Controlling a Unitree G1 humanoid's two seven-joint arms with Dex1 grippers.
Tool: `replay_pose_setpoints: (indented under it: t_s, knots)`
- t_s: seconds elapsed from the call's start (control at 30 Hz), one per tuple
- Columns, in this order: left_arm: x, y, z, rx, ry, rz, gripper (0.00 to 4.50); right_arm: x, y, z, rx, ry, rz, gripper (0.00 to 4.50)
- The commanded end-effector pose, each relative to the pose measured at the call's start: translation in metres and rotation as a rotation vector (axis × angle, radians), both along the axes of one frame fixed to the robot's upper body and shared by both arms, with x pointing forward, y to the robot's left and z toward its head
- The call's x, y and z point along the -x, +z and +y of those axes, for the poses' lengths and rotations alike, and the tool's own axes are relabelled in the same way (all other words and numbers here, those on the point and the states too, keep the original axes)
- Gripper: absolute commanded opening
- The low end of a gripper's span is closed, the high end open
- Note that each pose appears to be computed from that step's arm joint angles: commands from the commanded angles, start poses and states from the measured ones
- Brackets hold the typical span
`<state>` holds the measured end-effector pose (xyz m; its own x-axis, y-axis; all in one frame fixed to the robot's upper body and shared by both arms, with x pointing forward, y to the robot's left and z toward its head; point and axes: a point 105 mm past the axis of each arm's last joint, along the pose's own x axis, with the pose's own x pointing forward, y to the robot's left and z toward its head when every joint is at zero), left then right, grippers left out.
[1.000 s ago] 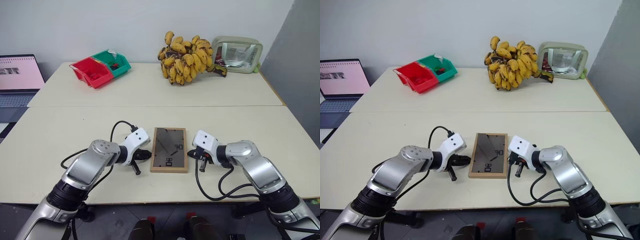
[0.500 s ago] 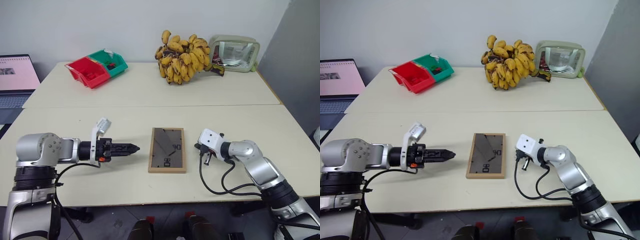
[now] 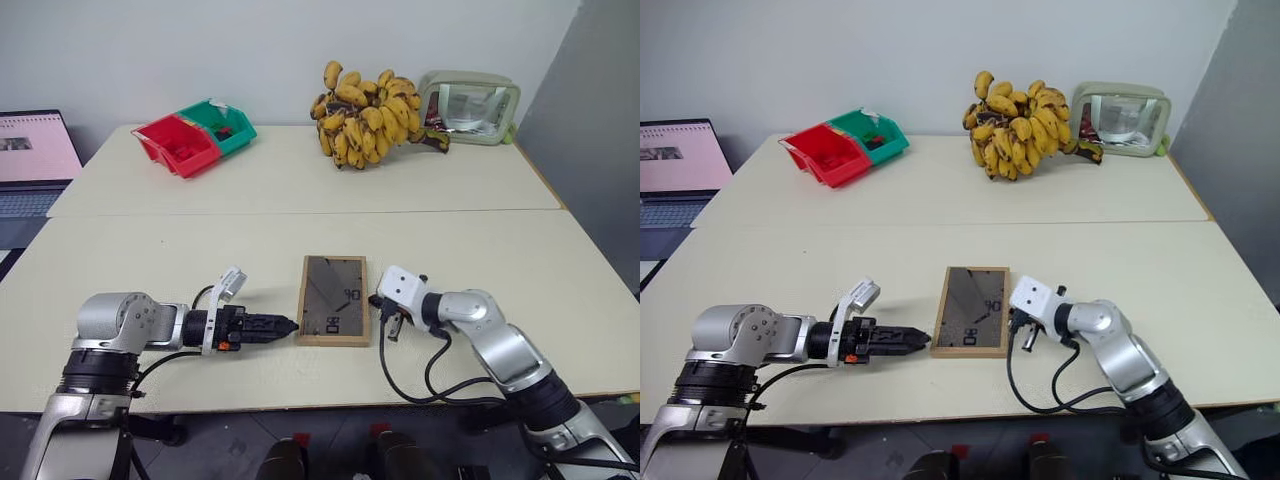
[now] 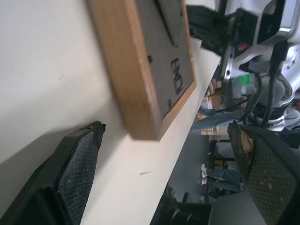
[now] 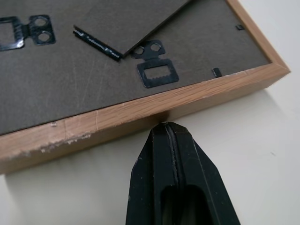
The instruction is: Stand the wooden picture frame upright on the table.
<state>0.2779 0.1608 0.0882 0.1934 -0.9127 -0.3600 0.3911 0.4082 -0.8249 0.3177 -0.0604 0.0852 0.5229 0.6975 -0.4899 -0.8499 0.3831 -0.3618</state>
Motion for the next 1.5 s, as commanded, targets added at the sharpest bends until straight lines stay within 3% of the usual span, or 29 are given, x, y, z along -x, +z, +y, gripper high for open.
replay_pose_setpoints:
  t_s: [0.03,0.27,0.3,0.33,0.57,0.8,0.83,0.93,1.07,1.13,1.4,1.5]
  knots:
    - [-0.001,-0.02,-0.017,0.002,0.002,0.057,4.49,0.006,0.011,0.023,-0.042,0.058,-0.034,0.0]
    - [-0.01,-0.017,-0.028,0.047,0.014,0.02,4.49,-0.003,0.005,0.015,-0.019,0.025,-0.034,0.0]
    - [-0.011,-0.017,-0.028,0.047,0.024,0.016,4.13,-0.004,0.005,0.014,-0.019,0.018,-0.033,0.0]
    - [-0.013,-0.016,-0.027,0.049,0.034,0.004,4.09,-0.004,0.004,0.012,-0.02,0.011,-0.033,0.0]
    - [-0.017,-0.004,-0.022,0.074,0.066,-0.02,2.71,-0.005,-0.001,-0.006,-0.005,-0.038,-0.024,0.0]
    - [-0.023,0.025,-0.025,0.154,0.115,-0.087,1.42,-0.017,0.017,-0.063,0.005,-0.126,0.02,0.0]
    - [-0.024,0.029,-0.025,0.168,0.126,-0.093,1.41,-0.017,0.021,-0.066,-0.005,-0.125,0.032,0.35]
    - [-0.031,0.052,-0.027,0.193,0.153,-0.186,1.41,-0.036,0.068,-0.073,-0.218,-0.178,0.085,0.95]
    - [-0.045,0.083,-0.033,0.204,0.18,-0.346,1.41,-0.046,0.147,-0.05,-0.501,-0.081,0.131,1.9]
    - [-0.046,0.101,-0.041,0.214,0.159,-0.449,1.41,-0.045,0.172,-0.033,-0.577,-0.015,0.149,2.3]
    - [-0.043,0.13,-0.061,0.192,0.132,-0.673,1.41,-0.046,0.187,0.016,-0.581,0.132,0.176,4.09]
    - [-0.042,0.134,-0.063,0.194,0.131,-0.692,1.41,-0.055,0.183,0.026,-0.553,0.116,0.151,4.49]
